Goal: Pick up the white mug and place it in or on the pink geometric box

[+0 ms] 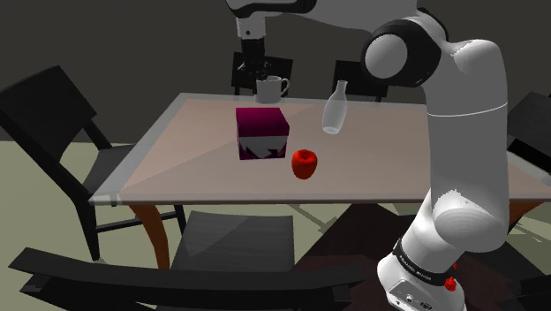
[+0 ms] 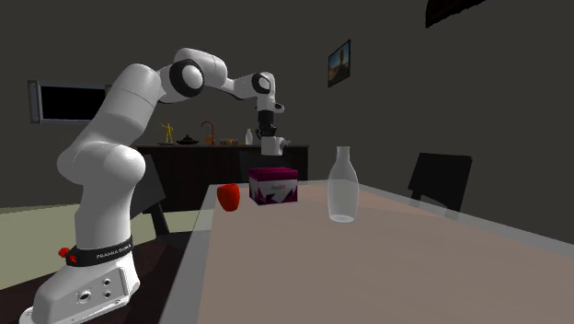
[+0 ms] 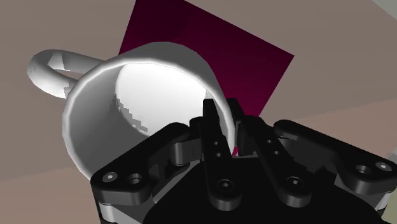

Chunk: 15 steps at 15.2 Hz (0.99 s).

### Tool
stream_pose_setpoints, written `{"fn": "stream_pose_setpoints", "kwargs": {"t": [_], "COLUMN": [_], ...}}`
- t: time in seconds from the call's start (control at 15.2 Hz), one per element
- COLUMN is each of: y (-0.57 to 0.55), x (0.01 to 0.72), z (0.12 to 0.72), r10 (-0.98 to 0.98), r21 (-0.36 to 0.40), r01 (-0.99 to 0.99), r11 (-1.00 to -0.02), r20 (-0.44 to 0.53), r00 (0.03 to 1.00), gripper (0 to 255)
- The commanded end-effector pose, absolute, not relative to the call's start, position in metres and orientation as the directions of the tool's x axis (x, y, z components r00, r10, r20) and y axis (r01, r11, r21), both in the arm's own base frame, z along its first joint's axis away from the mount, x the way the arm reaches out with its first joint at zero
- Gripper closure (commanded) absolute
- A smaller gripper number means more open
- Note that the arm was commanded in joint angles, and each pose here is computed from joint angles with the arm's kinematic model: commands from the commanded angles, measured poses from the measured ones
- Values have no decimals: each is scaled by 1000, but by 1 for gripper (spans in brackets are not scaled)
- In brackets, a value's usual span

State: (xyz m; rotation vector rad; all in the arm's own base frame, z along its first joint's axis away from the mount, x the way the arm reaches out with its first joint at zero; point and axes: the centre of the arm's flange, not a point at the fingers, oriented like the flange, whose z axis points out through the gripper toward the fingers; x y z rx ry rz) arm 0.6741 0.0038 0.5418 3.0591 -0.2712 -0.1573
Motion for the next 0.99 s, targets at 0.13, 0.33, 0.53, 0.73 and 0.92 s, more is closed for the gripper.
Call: {"fn": "stream_pose_setpoints", "kwargs": {"t": [0.13,0.33,0.53,0.73,0.92], "y": [4,4,4,4,4], "x": [675,675,675,675,675], "z": [521,505,489,482,482], "r10": [-179,-179,-179,-179,-179], "r21": [75,75,75,75,75], "r01": [-172,-172,-172,-172,-172], "r11": [-982,-982,-982,-982,-982], "r20": [-95,-95,-95,-95,-95], "r00": [979,979,979,979,979], "gripper": [255,255,255,255,255]}}
